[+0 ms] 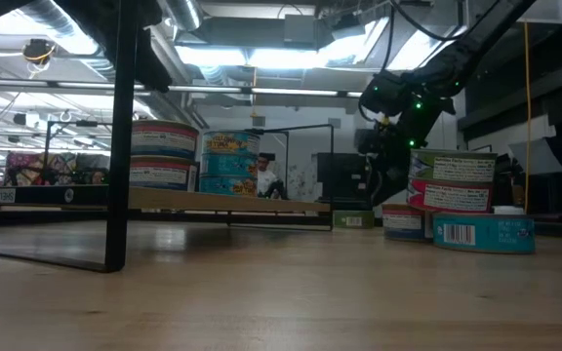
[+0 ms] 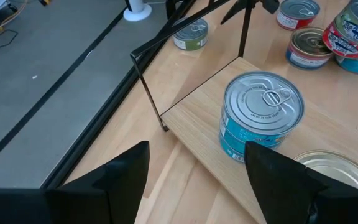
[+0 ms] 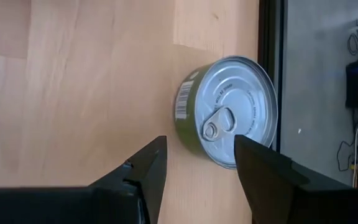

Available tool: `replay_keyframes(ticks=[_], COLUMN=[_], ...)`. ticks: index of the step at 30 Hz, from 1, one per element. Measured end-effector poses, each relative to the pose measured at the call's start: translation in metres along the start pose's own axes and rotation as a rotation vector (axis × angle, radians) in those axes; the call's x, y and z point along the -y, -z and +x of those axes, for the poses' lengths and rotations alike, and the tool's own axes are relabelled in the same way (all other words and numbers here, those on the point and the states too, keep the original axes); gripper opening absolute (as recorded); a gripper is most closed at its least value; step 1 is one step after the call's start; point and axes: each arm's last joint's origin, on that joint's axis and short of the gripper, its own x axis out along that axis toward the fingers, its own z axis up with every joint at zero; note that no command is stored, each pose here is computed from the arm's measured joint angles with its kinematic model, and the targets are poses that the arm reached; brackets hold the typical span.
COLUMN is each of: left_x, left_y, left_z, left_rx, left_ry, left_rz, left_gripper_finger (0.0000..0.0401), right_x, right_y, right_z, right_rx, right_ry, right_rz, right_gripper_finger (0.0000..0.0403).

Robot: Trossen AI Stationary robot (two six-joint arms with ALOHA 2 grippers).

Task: Stack canned seafood by type on shelf
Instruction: Put the top green tuna can on the shelf

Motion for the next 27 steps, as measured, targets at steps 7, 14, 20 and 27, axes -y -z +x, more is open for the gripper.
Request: replay_keyframes(ticks=[7, 14, 20, 27], left_x=[0.000, 0.000, 0.000, 0.000], left_y=[0.000, 0.000, 0.000, 0.000], left_z=[0.000, 0.000, 0.000, 0.001], left_rx=[0.000, 0.000, -0.002, -0.003], left_ry=[0.000, 0.000, 0.000, 0.001], left_rz=[0.000, -0.005, -0.004, -0.003], left_gripper_finger=[0.0258, 0.0258, 0.0258, 0.0258], right_x=[0.000, 0.011, 0.013, 0.010], right_y=[0.000, 0.015, 0.020, 0.020], right_z=[0.000, 0.004, 0.011, 0.027], right_rx=[-0.001, -0.036, -0.021, -0.007], right_ry=[0.000, 0.008, -0.018, -0.024], right_rz=[0.001, 0.048, 0.067, 0.048], right_gripper_finger=[0.0185, 0.0185, 0.0185, 0.0185])
